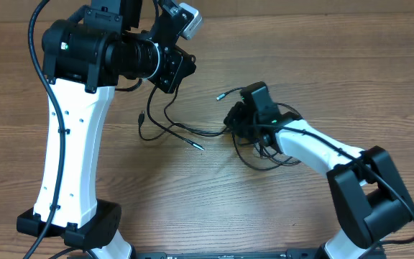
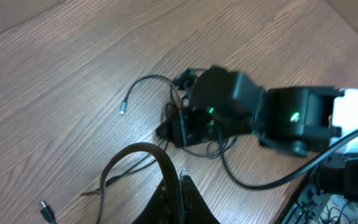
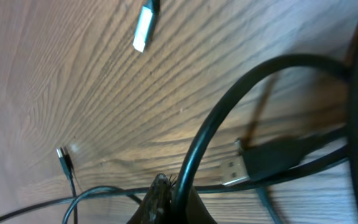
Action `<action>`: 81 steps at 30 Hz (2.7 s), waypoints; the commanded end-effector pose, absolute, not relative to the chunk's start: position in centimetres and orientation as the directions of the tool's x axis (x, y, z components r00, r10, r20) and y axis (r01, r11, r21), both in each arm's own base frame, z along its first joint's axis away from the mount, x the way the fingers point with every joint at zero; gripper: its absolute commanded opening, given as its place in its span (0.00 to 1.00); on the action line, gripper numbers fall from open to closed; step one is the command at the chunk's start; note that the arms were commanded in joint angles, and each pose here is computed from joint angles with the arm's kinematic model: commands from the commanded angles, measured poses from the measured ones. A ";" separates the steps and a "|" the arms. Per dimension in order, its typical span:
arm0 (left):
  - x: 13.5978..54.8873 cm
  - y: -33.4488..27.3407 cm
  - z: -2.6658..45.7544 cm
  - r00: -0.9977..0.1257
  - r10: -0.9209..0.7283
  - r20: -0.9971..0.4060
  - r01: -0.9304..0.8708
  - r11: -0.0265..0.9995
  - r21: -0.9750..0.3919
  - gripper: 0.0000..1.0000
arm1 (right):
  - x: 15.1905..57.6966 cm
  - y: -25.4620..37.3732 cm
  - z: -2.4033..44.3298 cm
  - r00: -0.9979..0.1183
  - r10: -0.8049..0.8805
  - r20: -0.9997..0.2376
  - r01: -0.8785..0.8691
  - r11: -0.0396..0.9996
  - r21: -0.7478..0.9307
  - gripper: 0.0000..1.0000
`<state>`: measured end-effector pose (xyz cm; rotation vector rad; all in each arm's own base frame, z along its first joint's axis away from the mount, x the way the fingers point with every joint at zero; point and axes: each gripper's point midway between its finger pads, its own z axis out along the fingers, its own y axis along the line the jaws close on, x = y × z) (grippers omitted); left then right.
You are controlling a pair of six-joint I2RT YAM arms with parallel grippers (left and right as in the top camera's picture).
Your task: Untangle cables
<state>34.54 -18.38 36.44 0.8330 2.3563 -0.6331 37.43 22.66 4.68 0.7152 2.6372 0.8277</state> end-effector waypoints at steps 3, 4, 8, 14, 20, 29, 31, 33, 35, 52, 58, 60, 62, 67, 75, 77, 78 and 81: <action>36.9 -14.1 37.3 -0.694 0.320 -0.645 0.500 0.859 -0.111 0.04 | 39.6 13.9 14.2 -0.766 0.537 -0.352 0.264 0.763 0.590 0.04; 38.0 -12.0 37.2 -0.719 0.262 -0.644 0.399 0.914 -0.074 0.05 | 39.5 11.4 15.2 -0.733 0.564 -0.380 0.297 0.768 0.567 0.04; 41.1 -0.1 38.6 -0.692 -0.131 -0.710 -0.208 0.978 0.022 0.04 | 36.1 -2.6 19.4 -0.553 0.649 -0.522 0.486 0.760 0.431 0.04; 40.5 11.3 39.9 -0.504 -0.414 -0.758 -0.573 0.817 -0.065 0.04 | 31.4 -13.6 18.5 -0.370 0.797 -0.477 0.713 0.573 0.404 0.04; 39.8 14.0 39.4 -0.482 -0.503 -0.718 -0.581 0.796 -0.168 0.04 | 30.8 -13.4 15.9 -0.435 0.816 -0.380 0.705 0.571 0.420 0.04; 40.4 13.1 39.8 -0.466 -0.521 -0.715 -0.557 0.801 -0.221 0.04 | 31.1 -11.8 11.2 -0.445 0.878 -0.176 0.775 0.477 0.414 0.04; 40.5 12.1 40.0 -0.489 -0.492 -0.720 -0.515 0.830 -0.217 0.04 | 32.1 -10.0 10.0 -0.459 0.883 -0.098 0.773 0.452 0.444 0.04; 40.3 11.3 40.5 -0.498 -0.473 -0.727 -0.490 0.845 -0.215 0.04 | 33.0 -8.4 8.9 -0.479 0.876 -0.060 0.774 0.453 0.442 0.04; 40.3 9.8 40.8 -0.530 -0.430 -0.731 -0.430 0.879 -0.205 0.04 | 33.8 -6.6 8.2 -0.515 0.856 -0.048 0.758 0.481 0.440 0.04; 40.2 0.6 35.9 -0.769 -0.366 -0.524 -0.213 0.920 -0.329 0.04 | 36.6 4.9 8.8 -0.759 0.638 -0.130 0.509 0.706 0.493 0.04; 40.0 -2.4 31.0 -0.884 -0.329 -0.332 -0.216 0.918 -0.333 0.71 | 36.2 5.0 8.6 -0.803 0.576 -0.156 0.452 0.758 0.471 0.04; 40.1 -3.6 29.6 -0.905 -0.317 -0.284 -0.219 0.919 -0.328 1.00 | 36.2 4.9 8.6 -0.802 0.576 -0.159 0.452 0.759 0.469 0.04; 40.3 -5.1 28.1 -0.925 -0.297 -0.236 -0.215 0.923 -0.320 1.00 | 36.2 4.9 8.6 -0.802 0.576 -0.159 0.452 0.759 0.468 0.04; 41.2 -10.2 23.8 -0.961 -0.250 -0.120 -0.205 0.931 -0.302 0.95 | 36.2 4.9 8.6 -0.804 0.572 -0.161 0.449 0.761 0.468 0.04; 40.6 -18.2 15.8 -0.918 -0.359 0.169 -0.392 0.882 -0.260 0.75 | 36.1 5.2 8.7 -0.827 0.536 -0.166 0.409 0.779 0.476 0.04; 40.5 -21.0 13.7 -0.905 -0.351 0.241 -0.411 0.867 -0.281 0.61 | 36.1 5.2 8.7 -0.827 0.537 -0.166 0.409 0.778 0.476 0.04; 40.5 -22.2 12.8 -0.901 -0.341 0.268 -0.414 0.861 -0.296 0.61 | 36.1 5.2 8.7 -0.828 0.536 -0.166 0.409 0.779 0.476 0.04; 40.2 -24.2 9.2 -0.843 -0.413 0.346 -0.502 0.834 -0.229 0.64 | 35.9 5.2 8.6 -0.829 0.536 -0.158 0.414 0.779 0.471 0.04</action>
